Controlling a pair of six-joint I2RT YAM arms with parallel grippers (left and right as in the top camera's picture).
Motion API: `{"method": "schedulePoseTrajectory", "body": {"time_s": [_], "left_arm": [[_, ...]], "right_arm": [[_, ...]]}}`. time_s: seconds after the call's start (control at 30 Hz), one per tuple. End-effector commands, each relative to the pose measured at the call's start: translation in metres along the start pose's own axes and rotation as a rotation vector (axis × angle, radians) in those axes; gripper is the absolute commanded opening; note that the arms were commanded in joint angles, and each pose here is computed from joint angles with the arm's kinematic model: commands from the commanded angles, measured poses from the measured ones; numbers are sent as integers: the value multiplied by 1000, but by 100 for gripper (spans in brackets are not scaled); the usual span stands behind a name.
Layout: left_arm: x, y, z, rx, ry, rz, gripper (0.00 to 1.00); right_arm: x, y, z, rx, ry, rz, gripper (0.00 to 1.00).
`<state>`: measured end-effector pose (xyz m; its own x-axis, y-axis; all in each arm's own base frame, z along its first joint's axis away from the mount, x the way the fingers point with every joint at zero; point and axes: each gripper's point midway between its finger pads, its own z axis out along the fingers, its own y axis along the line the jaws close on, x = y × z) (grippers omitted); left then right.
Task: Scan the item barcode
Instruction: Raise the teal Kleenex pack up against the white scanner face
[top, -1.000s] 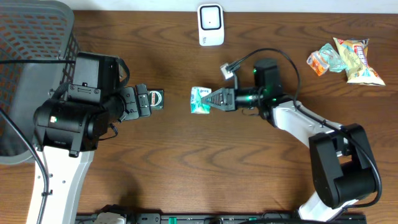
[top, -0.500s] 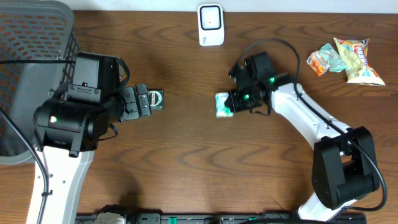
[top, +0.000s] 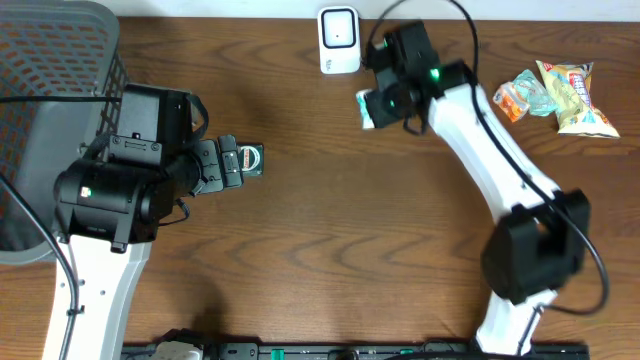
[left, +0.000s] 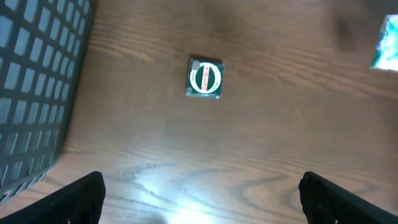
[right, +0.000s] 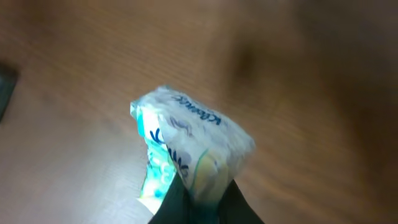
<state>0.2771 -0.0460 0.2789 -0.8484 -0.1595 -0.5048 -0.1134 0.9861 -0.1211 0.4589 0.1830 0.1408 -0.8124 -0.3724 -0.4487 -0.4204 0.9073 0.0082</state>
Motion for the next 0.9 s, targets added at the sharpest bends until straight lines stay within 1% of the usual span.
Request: {"method": "schedulePoseTrajectory", "body": {"time_s": [0.0, 0.1, 0.2, 0.3, 0.47, 0.53, 0.67, 0.77, 0.87], "left_arm": [[-3, 1, -3, -5, -13, 3, 98], [-3, 1, -3, -5, -13, 3, 98], [-3, 1, -3, -5, -13, 3, 98], [-3, 1, -3, -5, -13, 3, 98], [-3, 1, -3, -5, -13, 3, 98], [-3, 1, -3, -5, -13, 3, 98], [-3, 1, -3, -5, -13, 3, 98], [-3, 1, -3, -5, -13, 3, 98], [-3, 1, -3, -5, -13, 3, 98]], "right_arm": [[-29, -20, 12, 122, 11, -78, 1], [-52, -29, 20, 169, 1, -104, 1], [-76, -37, 29, 222, -40, -185, 1], [-100, -53, 31, 355, -109, -239, 1], [-137, -50, 39, 427, -210, -479, 1], [-152, -47, 43, 454, -262, -540, 1], [-171, -46, 53, 504, -323, -648, 1], [-177, -42, 71, 546, -317, -807, 1], [-174, -38, 88, 562, -287, -908, 1]]}}
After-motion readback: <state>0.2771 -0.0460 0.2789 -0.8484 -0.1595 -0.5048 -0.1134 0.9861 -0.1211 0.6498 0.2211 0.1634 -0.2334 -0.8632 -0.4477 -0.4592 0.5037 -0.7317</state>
